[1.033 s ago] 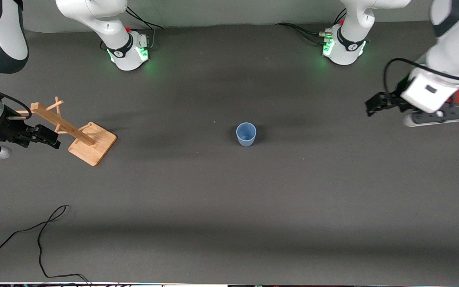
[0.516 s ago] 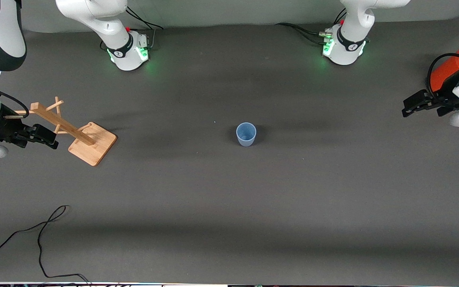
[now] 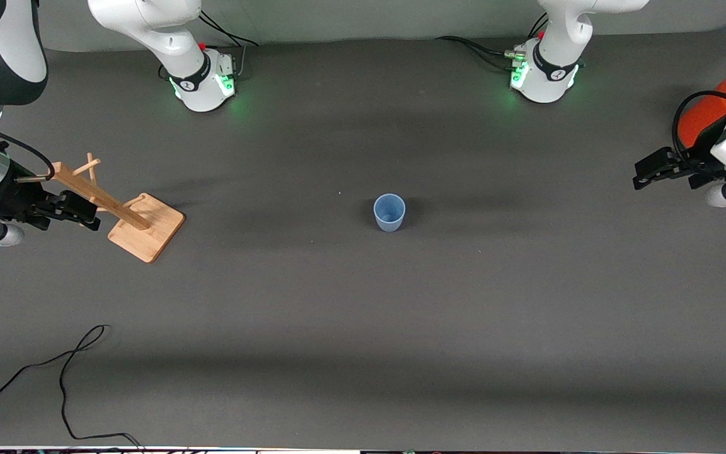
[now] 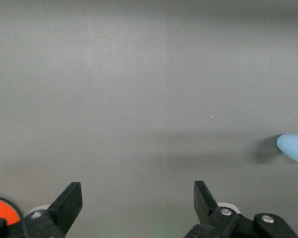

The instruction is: Rotate and upright cup with both arms

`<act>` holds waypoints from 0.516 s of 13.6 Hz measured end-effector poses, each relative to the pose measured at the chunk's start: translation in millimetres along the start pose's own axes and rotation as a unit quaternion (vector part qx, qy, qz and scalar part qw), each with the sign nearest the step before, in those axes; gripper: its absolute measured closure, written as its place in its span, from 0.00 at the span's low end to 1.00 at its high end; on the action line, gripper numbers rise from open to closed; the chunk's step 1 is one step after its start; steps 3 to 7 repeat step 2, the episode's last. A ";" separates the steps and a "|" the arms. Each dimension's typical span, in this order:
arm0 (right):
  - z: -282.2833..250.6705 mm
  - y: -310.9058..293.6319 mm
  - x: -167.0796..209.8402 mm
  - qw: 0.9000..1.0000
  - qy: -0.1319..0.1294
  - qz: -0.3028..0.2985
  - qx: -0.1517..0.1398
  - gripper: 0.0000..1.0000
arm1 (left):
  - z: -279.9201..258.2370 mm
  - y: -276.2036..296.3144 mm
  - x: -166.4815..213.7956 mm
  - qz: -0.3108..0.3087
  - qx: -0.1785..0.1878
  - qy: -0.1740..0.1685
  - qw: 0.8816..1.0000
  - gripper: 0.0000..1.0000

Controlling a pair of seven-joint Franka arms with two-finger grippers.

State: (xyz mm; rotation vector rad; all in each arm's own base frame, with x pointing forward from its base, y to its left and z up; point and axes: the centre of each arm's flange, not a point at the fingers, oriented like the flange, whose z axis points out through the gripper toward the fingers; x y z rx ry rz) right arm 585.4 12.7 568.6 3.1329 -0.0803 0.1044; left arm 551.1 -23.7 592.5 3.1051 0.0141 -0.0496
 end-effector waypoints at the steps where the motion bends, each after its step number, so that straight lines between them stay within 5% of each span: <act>1: 0.1 0.1 0.0 1.000 0.000 0.000 0.000 0.00 | 0.2 -1.3 0.0 0.001 0.006 0.000 1.000 0.00; 7: 0.1 0.1 0.0 1.000 0.000 0.000 0.000 0.00 | 0.2 -2.5 0.0 0.003 0.012 0.000 1.000 0.00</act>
